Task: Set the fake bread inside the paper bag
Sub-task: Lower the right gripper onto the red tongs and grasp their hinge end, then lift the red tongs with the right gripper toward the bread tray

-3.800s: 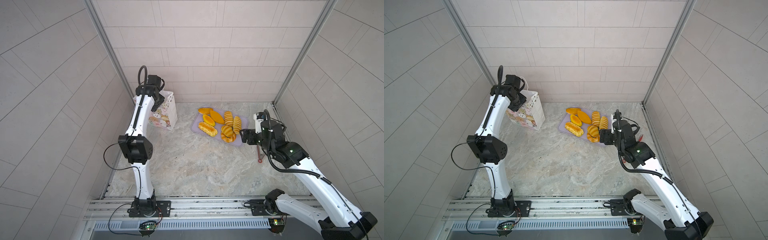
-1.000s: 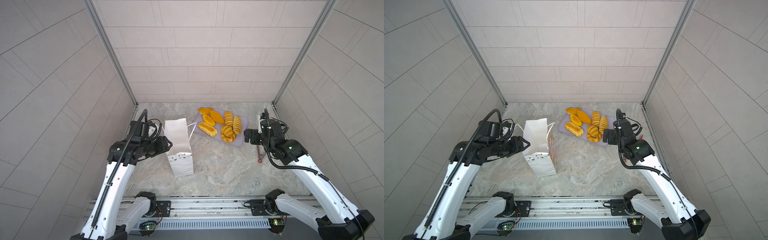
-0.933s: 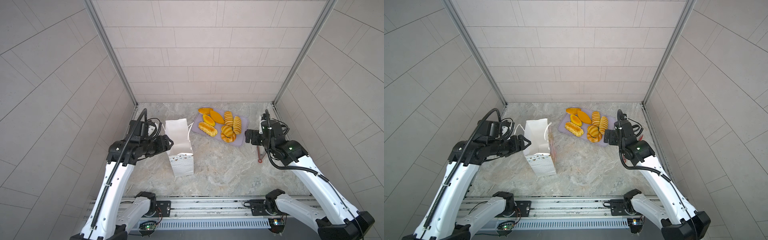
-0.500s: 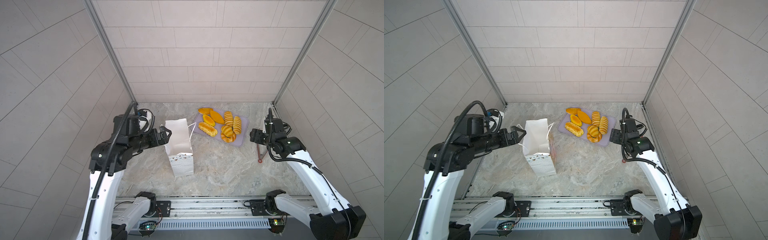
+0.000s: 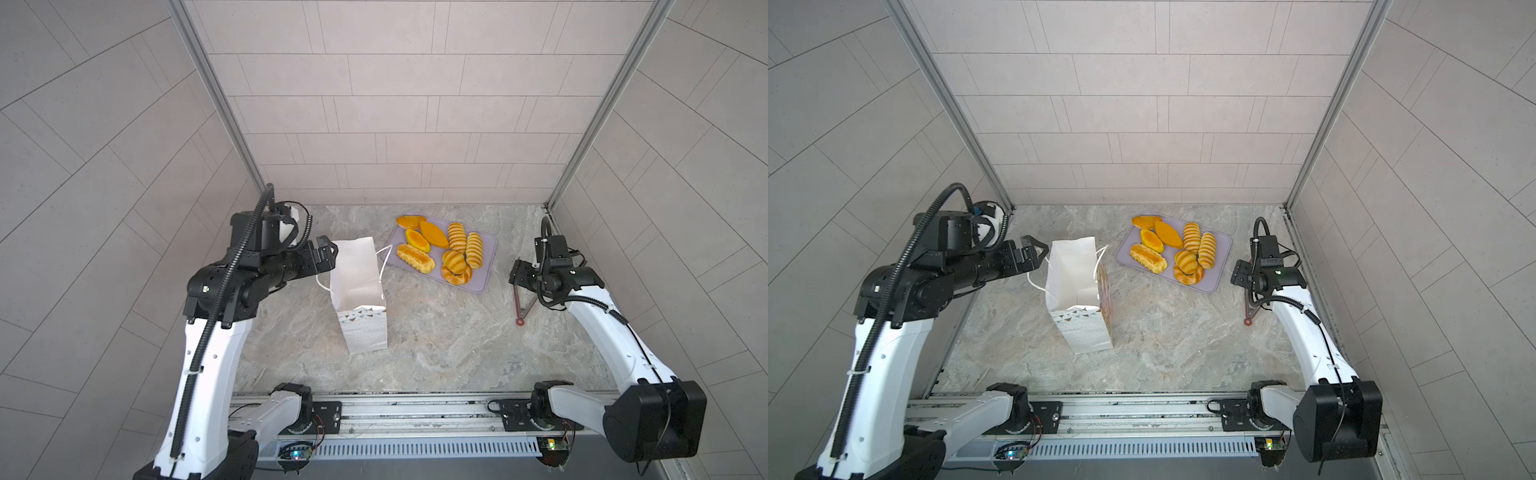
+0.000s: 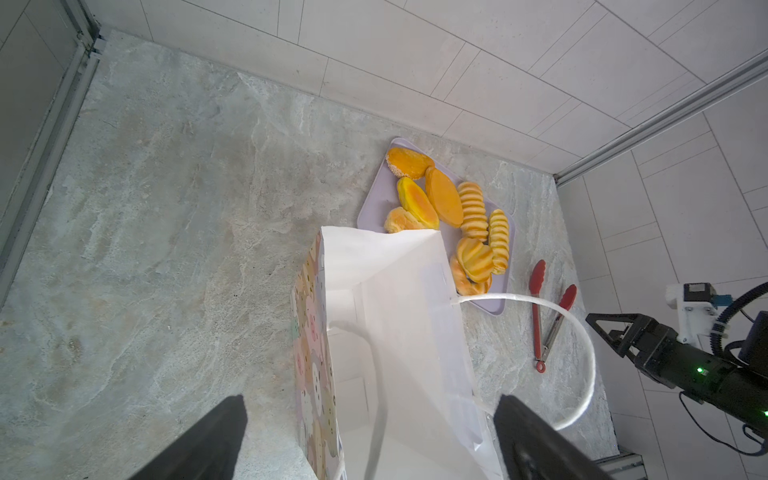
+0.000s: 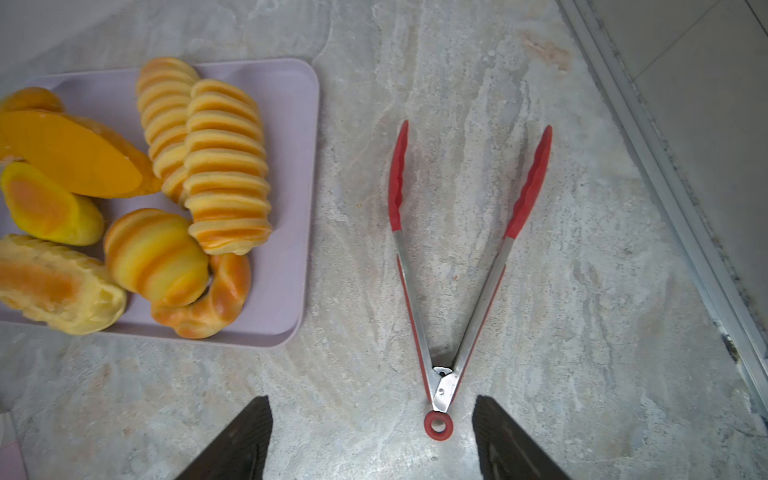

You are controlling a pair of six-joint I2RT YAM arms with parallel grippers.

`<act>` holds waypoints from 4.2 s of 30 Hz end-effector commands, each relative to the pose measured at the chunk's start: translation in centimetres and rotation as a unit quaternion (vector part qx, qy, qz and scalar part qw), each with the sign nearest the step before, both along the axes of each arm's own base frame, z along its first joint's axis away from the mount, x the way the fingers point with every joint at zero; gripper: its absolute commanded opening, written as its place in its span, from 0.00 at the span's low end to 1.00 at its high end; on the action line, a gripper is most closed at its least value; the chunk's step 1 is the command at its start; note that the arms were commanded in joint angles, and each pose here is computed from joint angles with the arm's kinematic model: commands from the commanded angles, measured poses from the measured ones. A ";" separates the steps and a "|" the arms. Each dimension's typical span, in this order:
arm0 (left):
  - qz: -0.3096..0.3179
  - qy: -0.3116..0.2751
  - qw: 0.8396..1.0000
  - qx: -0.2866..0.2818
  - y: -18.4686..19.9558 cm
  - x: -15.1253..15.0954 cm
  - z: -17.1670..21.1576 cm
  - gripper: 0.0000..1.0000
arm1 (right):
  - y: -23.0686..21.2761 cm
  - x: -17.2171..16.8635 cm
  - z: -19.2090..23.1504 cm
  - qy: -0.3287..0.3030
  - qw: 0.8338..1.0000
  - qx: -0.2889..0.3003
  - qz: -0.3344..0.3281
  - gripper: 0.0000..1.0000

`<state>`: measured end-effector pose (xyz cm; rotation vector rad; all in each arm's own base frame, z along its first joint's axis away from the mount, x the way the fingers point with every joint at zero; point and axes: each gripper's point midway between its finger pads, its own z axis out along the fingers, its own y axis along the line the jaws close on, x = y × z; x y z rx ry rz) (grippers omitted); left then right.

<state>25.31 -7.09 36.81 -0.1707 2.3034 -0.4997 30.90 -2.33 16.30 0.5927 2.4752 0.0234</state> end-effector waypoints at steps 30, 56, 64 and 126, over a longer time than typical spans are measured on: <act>0.033 -0.023 0.997 -0.072 2.0 0.1 -3.1 1.00 | -4.4 0.6 -12.2 0.201 0.978 -0.012 -0.053 0.86; 0.034 -0.020 0.995 -0.088 1.9 0.2 -3.1 1.00 | -5.0 2.0 -15.3 0.203 0.978 -0.006 -0.049 0.70; 0.034 -0.023 0.995 -0.089 1.9 0.0 -2.9 1.00 | -4.6 1.7 -13.3 0.168 0.985 -0.001 -0.045 0.54; 0.089 0.011 0.996 -0.016 4.8 -2.0 -3.6 1.00 | 8.2 -1.0 7.2 -0.026 0.975 0.002 0.220 0.52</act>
